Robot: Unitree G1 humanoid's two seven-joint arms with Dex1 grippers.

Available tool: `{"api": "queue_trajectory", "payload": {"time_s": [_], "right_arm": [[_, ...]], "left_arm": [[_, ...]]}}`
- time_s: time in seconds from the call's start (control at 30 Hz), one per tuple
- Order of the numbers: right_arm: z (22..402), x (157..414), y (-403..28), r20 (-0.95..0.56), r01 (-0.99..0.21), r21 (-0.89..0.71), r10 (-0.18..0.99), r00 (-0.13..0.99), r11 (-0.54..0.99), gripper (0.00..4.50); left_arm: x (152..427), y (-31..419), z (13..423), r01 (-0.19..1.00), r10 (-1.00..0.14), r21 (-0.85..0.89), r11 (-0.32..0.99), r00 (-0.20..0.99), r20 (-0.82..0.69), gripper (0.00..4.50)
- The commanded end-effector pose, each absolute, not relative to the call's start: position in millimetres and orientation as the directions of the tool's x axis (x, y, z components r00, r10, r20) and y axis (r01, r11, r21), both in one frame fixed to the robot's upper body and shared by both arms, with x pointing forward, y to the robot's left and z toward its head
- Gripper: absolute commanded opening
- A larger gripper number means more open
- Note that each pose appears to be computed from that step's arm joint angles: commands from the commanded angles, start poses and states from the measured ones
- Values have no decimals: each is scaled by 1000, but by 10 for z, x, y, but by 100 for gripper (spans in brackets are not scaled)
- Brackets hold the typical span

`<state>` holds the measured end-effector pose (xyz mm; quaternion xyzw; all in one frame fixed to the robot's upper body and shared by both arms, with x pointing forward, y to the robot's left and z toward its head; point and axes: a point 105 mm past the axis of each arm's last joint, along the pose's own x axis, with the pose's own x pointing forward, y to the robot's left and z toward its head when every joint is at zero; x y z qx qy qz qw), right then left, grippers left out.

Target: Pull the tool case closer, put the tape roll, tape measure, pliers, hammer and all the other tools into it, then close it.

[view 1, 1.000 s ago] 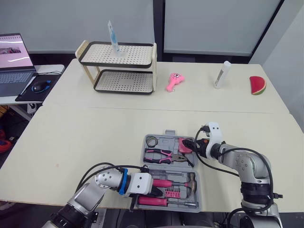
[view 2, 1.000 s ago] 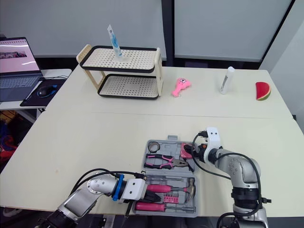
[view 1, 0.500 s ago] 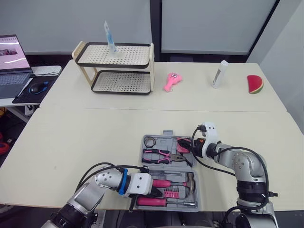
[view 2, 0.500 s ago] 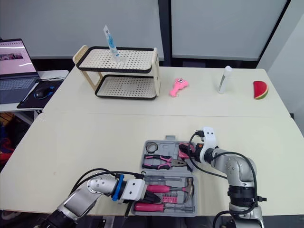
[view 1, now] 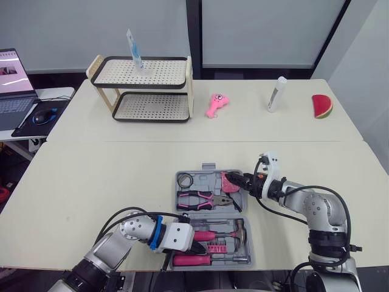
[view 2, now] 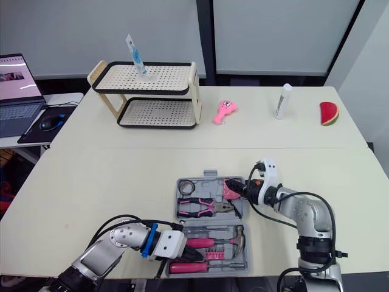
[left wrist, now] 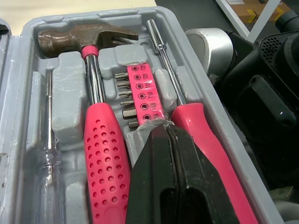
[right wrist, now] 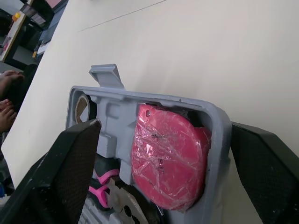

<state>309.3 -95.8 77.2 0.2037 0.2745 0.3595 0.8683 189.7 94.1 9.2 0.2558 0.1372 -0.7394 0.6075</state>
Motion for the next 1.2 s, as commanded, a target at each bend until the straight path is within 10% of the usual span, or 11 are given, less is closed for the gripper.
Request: {"api": "queue_trajectory", "payload": {"time_s": [0.03,0.83,1.2], "right_arm": [[993,2963,-697,-224,-655,544,843,489,525,447],[1228,2653,-762,-258,-881,209,893,369,425,447],[1288,2396,-774,-310,-923,22,881,358,383,447]], "left_arm": [[1769,1147,-212,979,-747,-13,-205,-165,-644,0],[1946,1187,418,998,-890,-7,-68,-64,-451,0],[1758,1899,685,991,-848,-128,43,-31,-529,0]]}}
